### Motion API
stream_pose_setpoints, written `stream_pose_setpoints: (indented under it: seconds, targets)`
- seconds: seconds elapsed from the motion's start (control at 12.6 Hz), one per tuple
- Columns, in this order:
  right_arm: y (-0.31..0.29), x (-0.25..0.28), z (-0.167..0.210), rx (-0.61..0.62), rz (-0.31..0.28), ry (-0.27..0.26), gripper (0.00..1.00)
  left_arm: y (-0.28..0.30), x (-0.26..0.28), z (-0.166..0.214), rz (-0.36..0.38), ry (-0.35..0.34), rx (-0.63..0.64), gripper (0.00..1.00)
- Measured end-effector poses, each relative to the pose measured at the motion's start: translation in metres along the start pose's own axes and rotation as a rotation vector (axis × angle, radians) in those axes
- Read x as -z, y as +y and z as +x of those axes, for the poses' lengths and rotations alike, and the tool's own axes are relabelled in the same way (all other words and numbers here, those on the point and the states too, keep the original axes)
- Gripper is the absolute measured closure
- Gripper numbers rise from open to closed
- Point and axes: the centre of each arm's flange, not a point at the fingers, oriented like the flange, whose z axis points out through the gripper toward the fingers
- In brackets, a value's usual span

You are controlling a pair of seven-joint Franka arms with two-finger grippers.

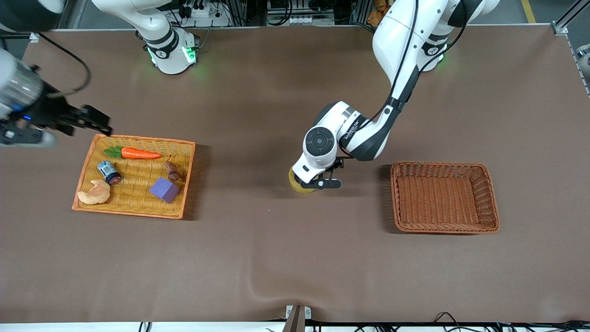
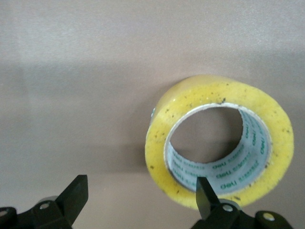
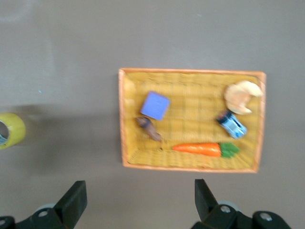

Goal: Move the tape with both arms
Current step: 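Grasp the tape with the left gripper while the right gripper withdraws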

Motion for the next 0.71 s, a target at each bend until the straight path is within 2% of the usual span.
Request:
stream_pose_setpoints:
  seconds: [0.24,0.4,0.48,0.71]
  targets:
    - [0.072,0.012,-0.004,0.016,0.006,0.015,0.0,0.007,-0.011,0.005,-0.037,0.042,0.067,0.0]
    - [0.086,0.016,-0.007,0.004,0.006,0.023,0.0,0.014,-0.019,0.004,-0.054,0.061,0.124,0.0]
    - [0.085,0.017,-0.007,0.007,0.006,0.025,0.0,0.017,-0.023,0.003,-0.061,0.066,0.16,0.09]
    - [0.073,0.015,-0.008,0.027,0.005,0.014,0.0,0.021,-0.033,0.001,-0.06,0.065,0.208,0.45]
